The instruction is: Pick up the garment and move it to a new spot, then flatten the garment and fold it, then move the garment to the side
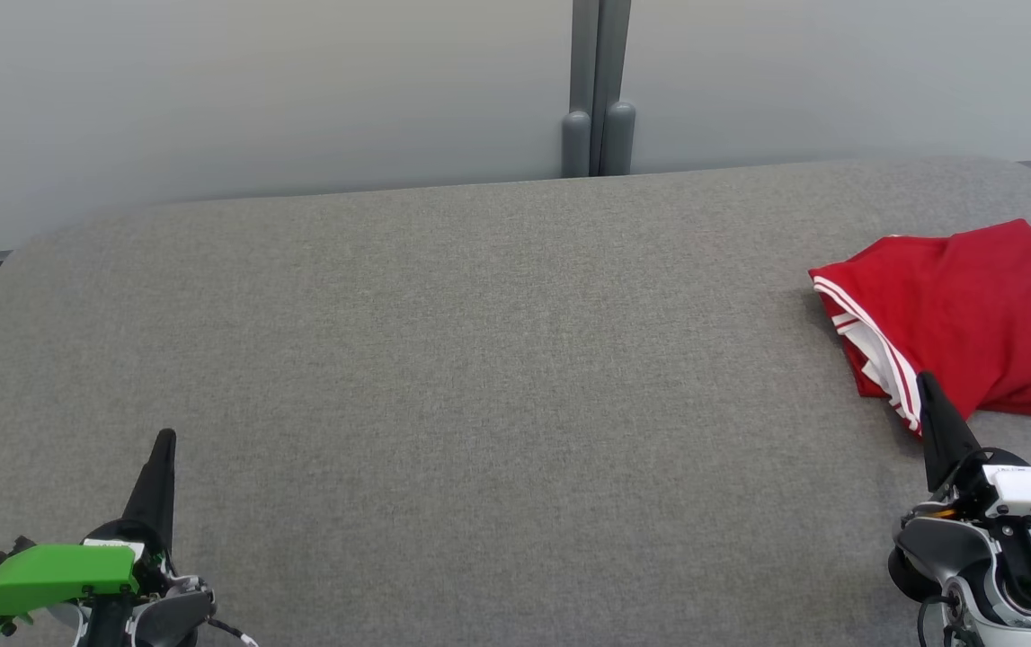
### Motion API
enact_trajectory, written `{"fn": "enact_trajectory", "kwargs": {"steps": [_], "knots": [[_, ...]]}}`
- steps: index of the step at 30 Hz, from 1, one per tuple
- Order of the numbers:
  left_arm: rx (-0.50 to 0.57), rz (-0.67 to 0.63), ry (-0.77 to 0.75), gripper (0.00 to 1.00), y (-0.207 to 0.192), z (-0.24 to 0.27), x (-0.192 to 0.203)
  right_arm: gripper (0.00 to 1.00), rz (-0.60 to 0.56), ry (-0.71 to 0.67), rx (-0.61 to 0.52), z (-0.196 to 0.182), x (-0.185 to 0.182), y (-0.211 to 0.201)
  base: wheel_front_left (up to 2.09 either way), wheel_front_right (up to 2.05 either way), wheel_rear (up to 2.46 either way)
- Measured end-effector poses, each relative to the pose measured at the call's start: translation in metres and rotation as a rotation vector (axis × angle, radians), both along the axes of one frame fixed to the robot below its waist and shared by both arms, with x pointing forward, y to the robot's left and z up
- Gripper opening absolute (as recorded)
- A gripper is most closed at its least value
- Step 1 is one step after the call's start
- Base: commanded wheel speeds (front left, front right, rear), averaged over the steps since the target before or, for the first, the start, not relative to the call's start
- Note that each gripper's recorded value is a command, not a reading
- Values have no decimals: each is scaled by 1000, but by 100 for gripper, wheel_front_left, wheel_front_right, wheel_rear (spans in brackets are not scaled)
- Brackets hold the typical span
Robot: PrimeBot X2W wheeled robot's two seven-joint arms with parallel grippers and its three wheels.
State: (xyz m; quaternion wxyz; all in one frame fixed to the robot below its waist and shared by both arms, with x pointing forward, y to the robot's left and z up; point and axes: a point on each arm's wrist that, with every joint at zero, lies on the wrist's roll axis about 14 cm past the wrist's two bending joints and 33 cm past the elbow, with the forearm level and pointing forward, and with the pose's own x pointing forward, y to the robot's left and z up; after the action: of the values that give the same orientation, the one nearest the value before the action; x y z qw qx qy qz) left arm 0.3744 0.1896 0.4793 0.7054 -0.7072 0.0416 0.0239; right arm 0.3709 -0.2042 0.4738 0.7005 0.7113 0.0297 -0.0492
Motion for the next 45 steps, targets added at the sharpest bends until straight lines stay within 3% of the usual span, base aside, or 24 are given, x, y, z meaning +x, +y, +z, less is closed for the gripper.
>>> {"fn": "enact_trajectory", "kwargs": {"steps": [45], "knots": [[0,0,-1,0,0,0,0,0,-1,-3,0,1,1,0,0,0,0]]}}
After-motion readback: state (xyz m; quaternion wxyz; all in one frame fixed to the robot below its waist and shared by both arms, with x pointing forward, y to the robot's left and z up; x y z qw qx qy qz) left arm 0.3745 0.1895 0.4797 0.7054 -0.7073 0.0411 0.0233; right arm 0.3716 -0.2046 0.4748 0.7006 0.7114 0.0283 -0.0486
